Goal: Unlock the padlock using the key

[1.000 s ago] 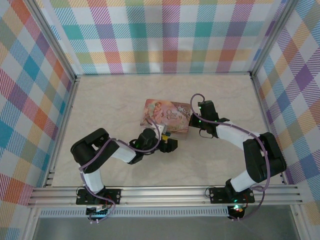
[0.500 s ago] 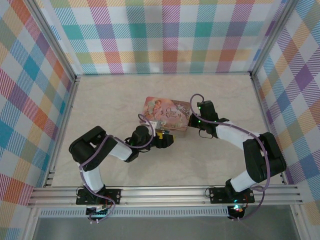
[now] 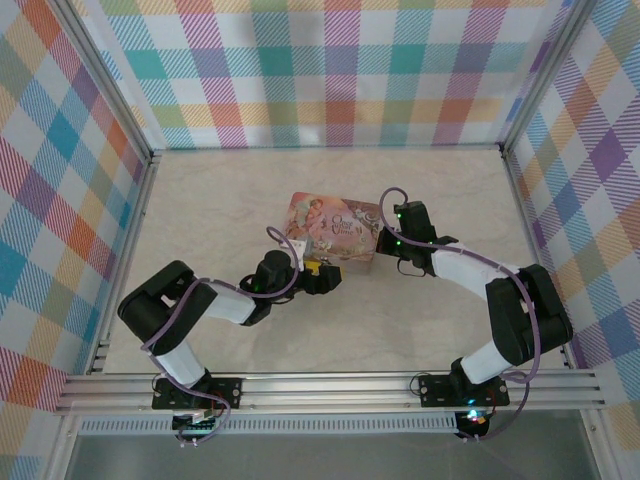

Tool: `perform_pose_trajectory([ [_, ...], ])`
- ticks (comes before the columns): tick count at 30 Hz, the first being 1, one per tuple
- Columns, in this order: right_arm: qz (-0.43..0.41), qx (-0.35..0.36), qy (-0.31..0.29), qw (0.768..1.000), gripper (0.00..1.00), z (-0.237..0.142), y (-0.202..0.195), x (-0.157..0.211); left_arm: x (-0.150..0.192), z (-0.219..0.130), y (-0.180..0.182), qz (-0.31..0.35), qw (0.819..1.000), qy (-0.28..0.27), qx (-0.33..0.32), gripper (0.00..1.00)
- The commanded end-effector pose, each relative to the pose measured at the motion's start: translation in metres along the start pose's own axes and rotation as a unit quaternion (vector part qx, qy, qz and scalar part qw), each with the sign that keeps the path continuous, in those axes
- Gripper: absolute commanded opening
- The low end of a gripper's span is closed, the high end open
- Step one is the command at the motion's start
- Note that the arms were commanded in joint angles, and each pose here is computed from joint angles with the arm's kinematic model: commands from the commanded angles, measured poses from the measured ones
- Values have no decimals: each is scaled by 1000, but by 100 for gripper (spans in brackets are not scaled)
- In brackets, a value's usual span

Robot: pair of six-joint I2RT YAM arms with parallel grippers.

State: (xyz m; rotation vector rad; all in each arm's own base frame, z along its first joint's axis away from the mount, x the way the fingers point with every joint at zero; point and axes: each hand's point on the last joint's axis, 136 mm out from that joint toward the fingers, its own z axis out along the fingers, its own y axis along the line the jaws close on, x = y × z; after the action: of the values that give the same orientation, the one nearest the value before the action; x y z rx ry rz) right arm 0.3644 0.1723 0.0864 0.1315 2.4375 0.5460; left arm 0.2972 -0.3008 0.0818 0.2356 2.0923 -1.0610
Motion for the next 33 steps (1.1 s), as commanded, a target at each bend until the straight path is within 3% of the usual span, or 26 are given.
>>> perform_pose_trajectory([
  [1,2,-18,-3,1000,0,0,9,-3,-9,1,12,14,999,-19,-29,94],
  [12,5,-25,-4,1000,0,1,12,-3,-7,19,18,24,999,-12,-43,95],
  [21,6,-33,-2,999,0,2,15,-4,-7,34,-8,24,999,7,20,92],
  [33,7,-36,1,999,0,2,18,-2,-15,39,-17,39,999,-22,23,90],
])
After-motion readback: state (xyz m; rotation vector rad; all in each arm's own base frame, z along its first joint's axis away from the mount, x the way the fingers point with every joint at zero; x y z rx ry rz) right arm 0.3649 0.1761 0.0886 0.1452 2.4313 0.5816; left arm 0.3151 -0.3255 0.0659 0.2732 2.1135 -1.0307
